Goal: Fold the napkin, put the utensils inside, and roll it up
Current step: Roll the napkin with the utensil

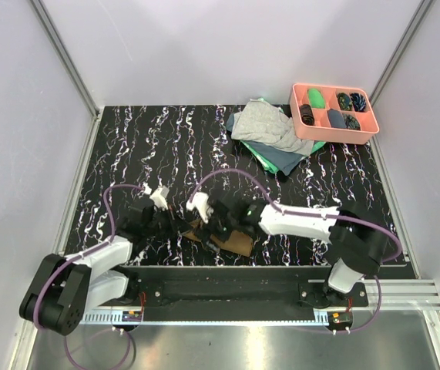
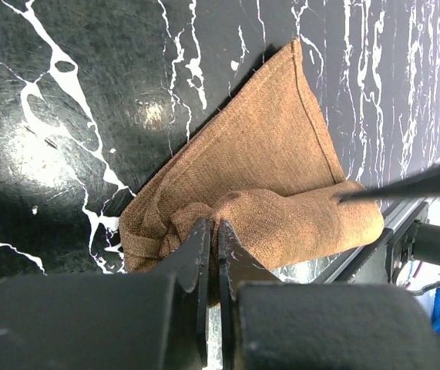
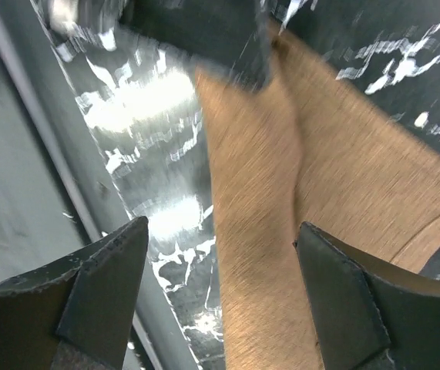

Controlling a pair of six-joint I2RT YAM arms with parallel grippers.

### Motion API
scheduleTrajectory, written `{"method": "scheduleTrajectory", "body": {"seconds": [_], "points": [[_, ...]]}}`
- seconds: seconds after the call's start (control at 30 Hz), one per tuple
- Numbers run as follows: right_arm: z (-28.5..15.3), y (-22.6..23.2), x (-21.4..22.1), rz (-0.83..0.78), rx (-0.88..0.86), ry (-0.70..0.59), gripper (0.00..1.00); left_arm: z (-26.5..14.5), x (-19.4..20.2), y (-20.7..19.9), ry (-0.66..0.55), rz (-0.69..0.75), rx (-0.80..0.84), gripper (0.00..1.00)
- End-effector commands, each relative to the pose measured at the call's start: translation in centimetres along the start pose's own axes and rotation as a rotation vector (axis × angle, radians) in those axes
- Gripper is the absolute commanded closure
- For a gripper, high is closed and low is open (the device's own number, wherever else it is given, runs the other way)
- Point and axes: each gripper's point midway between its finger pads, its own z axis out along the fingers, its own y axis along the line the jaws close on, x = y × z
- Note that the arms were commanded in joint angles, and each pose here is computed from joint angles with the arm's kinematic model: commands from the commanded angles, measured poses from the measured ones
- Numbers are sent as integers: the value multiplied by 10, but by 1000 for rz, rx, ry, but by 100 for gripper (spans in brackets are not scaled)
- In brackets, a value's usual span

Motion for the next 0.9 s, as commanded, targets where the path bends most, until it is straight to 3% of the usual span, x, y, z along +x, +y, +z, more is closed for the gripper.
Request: {"method": "scheduleTrajectory", "body": {"seconds": [0.0, 0.23, 0.5, 0.6, 0.67, 0.73, 0.77, 0.83, 0.87], "points": [[5, -11, 7, -151, 208, 0, 14, 2, 3, 15, 28, -33, -96, 100], [26, -4, 31, -236, 255, 78, 17, 4, 5, 17, 46, -42, -99, 100], [44, -14, 57, -159, 237, 156, 26, 5, 1, 11, 42, -38, -78, 100], [46, -12, 62, -70, 136, 165, 33, 5, -1, 9, 41, -34, -71, 100], [44, -16, 65, -8, 94, 177, 44, 5, -3, 8, 34, -30, -67, 98], [45, -7, 69, 27, 12, 191, 53, 3, -9, 3, 15, -22, -55, 91], [43, -8, 72, 51, -9, 201, 55, 3, -13, 0, 5, -17, -50, 76], [42, 3, 75, 98, -102, 214, 58, 0, -21, -6, -20, 2, -44, 60], [41, 0, 75, 128, -127, 210, 61, -1, -24, -7, -29, 13, -45, 45]]}}
